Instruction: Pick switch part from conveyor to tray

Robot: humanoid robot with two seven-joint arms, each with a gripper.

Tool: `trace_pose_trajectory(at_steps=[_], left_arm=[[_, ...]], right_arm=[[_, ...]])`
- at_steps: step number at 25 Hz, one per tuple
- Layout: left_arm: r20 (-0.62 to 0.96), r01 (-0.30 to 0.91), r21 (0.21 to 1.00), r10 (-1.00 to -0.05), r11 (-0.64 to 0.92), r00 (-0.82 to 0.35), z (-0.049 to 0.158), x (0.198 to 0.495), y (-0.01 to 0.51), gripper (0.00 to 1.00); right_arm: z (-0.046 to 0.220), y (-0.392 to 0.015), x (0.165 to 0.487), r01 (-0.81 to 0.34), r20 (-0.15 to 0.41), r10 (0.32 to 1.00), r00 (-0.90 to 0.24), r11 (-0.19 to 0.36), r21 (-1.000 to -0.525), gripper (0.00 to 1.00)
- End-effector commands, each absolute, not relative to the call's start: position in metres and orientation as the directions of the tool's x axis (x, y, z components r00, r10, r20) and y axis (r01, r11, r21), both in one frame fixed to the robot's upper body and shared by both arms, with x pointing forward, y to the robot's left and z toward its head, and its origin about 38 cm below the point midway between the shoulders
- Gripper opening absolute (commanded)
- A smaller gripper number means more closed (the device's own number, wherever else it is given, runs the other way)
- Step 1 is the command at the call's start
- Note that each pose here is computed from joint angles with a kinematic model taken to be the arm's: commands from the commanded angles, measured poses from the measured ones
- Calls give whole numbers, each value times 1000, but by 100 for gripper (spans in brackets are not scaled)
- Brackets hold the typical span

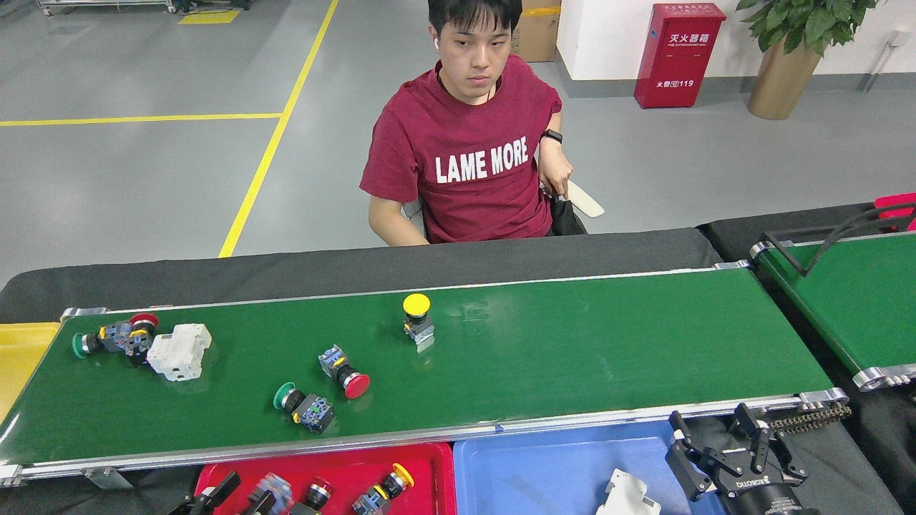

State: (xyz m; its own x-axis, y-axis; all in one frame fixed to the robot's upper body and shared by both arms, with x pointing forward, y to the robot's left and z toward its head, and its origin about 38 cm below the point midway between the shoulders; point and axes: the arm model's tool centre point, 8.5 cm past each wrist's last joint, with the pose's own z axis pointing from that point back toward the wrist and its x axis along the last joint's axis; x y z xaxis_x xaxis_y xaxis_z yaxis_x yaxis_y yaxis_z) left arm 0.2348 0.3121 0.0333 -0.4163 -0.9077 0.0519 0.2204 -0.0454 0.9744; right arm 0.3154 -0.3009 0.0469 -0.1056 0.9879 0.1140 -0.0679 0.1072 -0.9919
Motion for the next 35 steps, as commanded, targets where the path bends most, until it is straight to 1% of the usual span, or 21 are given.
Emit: trace_pose_trajectory(at_steps=[1, 2, 3, 5, 6, 7, 10, 11, 13, 16, 17, 19, 21, 23, 28, 31, 32, 34, 35], left_arm=[[29, 191, 981, -935, -42, -354, 42, 238, 325, 100], [11, 172, 985, -963, -36, -268, 48, 242, 340, 100], [-2, 156, 987, -987, -27, -158, 53, 244, 358, 100], [-27, 124, 992, -999, -25, 18, 63, 253, 388, 100], [-37, 123, 992, -997, -29, 69, 64, 255, 400, 100], [-45, 136, 990, -994, -32, 95, 61, 254, 408, 100], [-72, 176, 983, -991, -52, 115, 55, 255, 430, 100], [-73, 182, 982, -991, -51, 114, 53, 260, 433, 100], [-66, 170, 984, -990, -44, 123, 54, 277, 439, 100], [-87, 173, 983, -985, -62, 146, 59, 310, 459, 100], [-93, 174, 983, -983, -65, 156, 62, 324, 469, 100], [-89, 187, 981, -982, -56, 169, 63, 339, 482, 100], [-83, 217, 975, -984, -47, 159, 57, 354, 485, 100], [-81, 230, 972, -983, -41, 166, 56, 367, 487, 100], [-81, 266, 964, -978, -27, 194, 50, 384, 490, 100], [-68, 279, 960, -966, 3, 248, 48, 393, 501, 100], [-73, 295, 955, -959, 13, 275, 45, 398, 503, 100], [-112, 337, 942, -943, 0, 314, 43, 420, 501, 100], [-139, 339, 941, -929, -15, 344, 46, 430, 504, 100]], right_arm=[[56, -302, 318, -34, 113, 988, -104, 110, -993, 96], [56, -302, 318, -34, 115, 988, -104, 112, -993, 96], [56, -300, 318, -33, 119, 987, -105, 117, -993, 96], [54, -297, 318, -35, 128, 986, -103, 125, -992, 96], [55, -296, 318, -33, 133, 986, -103, 130, -991, 96], [55, -295, 319, -32, 134, 986, -103, 132, -991, 96], [55, -294, 319, -32, 137, 985, -103, 135, -990, 96], [54, -294, 319, -34, 136, 985, -103, 133, -991, 96], [54, -294, 318, -35, 135, 985, -106, 132, -991, 96], [53, -293, 318, -38, 135, 985, -107, 132, -991, 96], [53, -293, 318, -37, 135, 985, -109, 132, -991, 96], [53, -292, 318, -38, 136, 985, -110, 132, -990, 96], [53, -292, 318, -39, 136, 984, -111, 133, -990, 96], [53, -292, 318, -39, 135, 985, -112, 131, -991, 96], [53, -293, 319, -39, 133, 985, -111, 129, -991, 96], [53, -292, 318, -41, 133, 985, -112, 129, -991, 96], [52, -290, 318, -45, 133, 984, -119, 128, -991, 96], [50, -288, 318, -49, 134, 983, -123, 129, -990, 96], [50, -289, 318, -50, 134, 983, -122, 128, -990, 96]])
